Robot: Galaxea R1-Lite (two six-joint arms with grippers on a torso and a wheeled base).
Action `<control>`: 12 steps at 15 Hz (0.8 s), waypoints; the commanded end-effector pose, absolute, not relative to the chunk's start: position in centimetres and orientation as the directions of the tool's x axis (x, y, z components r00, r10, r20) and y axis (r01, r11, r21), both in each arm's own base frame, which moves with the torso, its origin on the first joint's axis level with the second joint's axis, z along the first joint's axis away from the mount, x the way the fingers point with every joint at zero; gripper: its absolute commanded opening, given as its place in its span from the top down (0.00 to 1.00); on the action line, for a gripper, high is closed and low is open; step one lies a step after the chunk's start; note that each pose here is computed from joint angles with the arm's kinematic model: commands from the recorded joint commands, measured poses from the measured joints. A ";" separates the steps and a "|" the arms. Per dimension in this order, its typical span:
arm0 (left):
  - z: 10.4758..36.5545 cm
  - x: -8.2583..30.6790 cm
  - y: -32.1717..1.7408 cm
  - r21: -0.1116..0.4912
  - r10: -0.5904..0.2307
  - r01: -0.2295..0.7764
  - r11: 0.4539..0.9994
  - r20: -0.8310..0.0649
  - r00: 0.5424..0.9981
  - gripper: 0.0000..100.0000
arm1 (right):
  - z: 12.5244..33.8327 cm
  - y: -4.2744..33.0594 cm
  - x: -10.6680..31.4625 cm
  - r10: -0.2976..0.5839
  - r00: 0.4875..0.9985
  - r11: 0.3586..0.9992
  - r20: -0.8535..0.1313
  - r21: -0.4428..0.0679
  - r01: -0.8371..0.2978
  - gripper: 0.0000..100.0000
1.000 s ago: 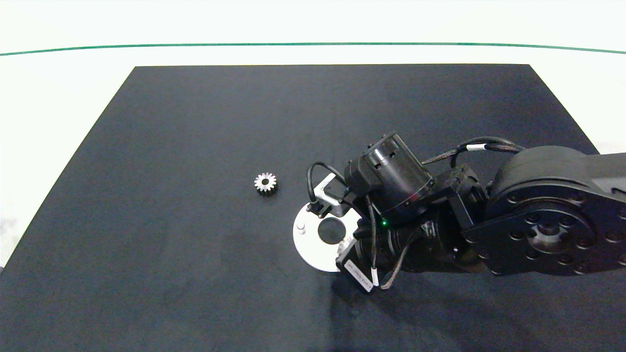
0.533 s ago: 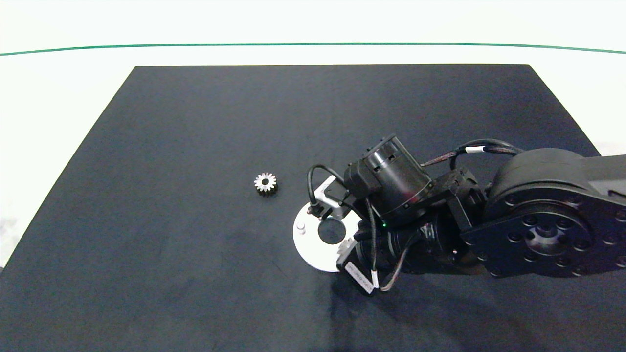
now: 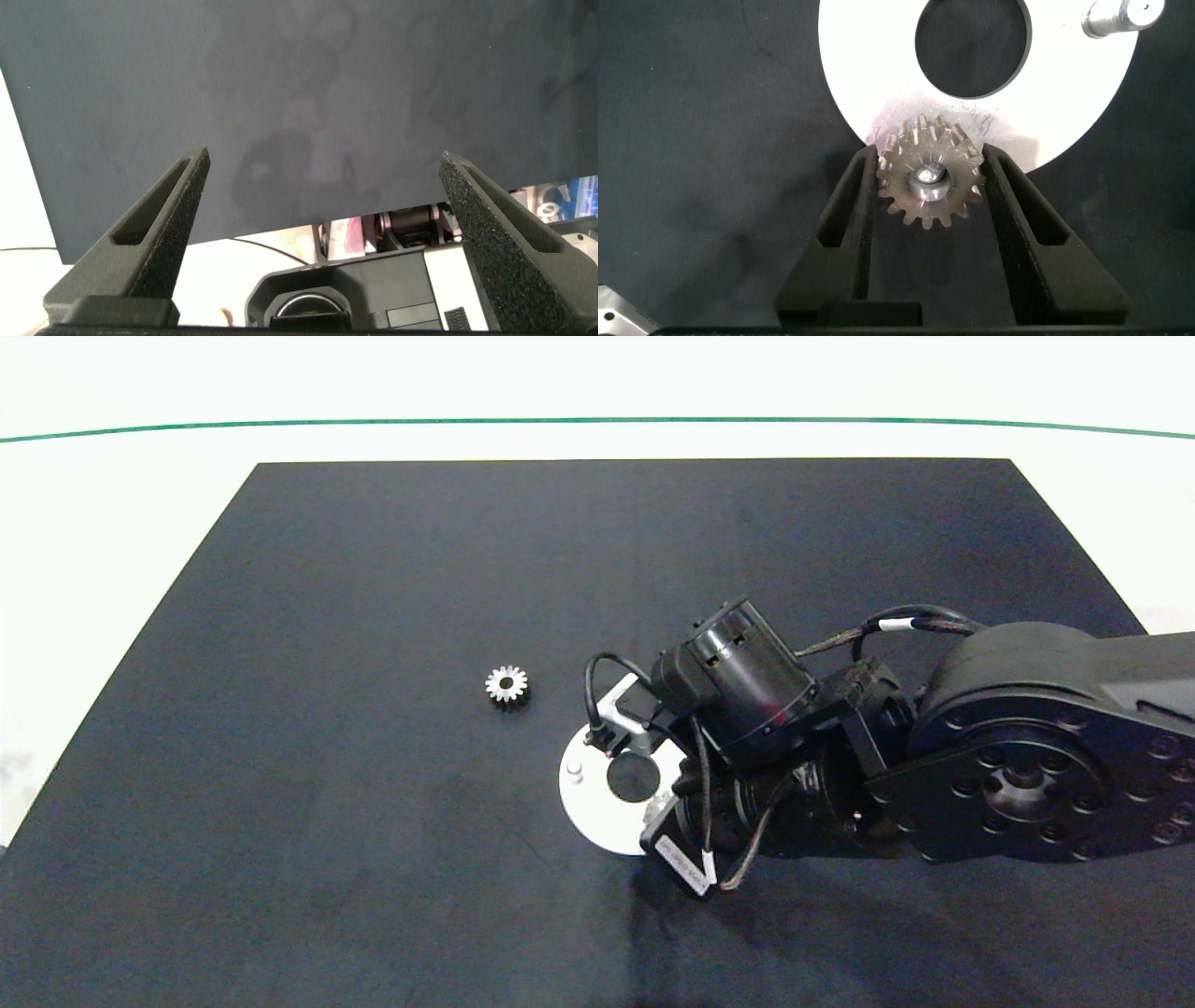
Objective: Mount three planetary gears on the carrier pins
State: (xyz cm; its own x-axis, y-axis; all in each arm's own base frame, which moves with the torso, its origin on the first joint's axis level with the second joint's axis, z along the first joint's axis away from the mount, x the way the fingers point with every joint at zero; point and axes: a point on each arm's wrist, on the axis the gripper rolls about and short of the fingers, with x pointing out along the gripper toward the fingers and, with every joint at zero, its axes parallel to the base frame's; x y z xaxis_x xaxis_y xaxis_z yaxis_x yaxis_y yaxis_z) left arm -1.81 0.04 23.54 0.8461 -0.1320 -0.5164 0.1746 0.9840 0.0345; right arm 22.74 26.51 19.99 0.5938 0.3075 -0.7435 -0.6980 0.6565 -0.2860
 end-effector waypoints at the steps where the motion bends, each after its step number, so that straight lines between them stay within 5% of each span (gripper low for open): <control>1: 23.5 -1.8 0.0 0.035 -0.132 0.176 0.984 -0.520 0.844 0.00 | 19.9 26.5 22.7 0.304 0.593 0.655 -0.746 -0.288 -0.699 0.84; 2: 23.5 -1.9 0.0 0.036 -0.132 0.176 0.984 -0.519 0.845 0.00 | 19.9 26.5 22.7 0.304 0.593 0.655 -0.746 -0.288 -0.699 0.00; 12: 23.6 -1.7 0.0 0.035 -0.132 0.176 0.984 -0.526 0.840 0.00 | 19.6 26.3 22.5 0.296 0.585 0.650 -0.755 -0.289 -0.703 0.00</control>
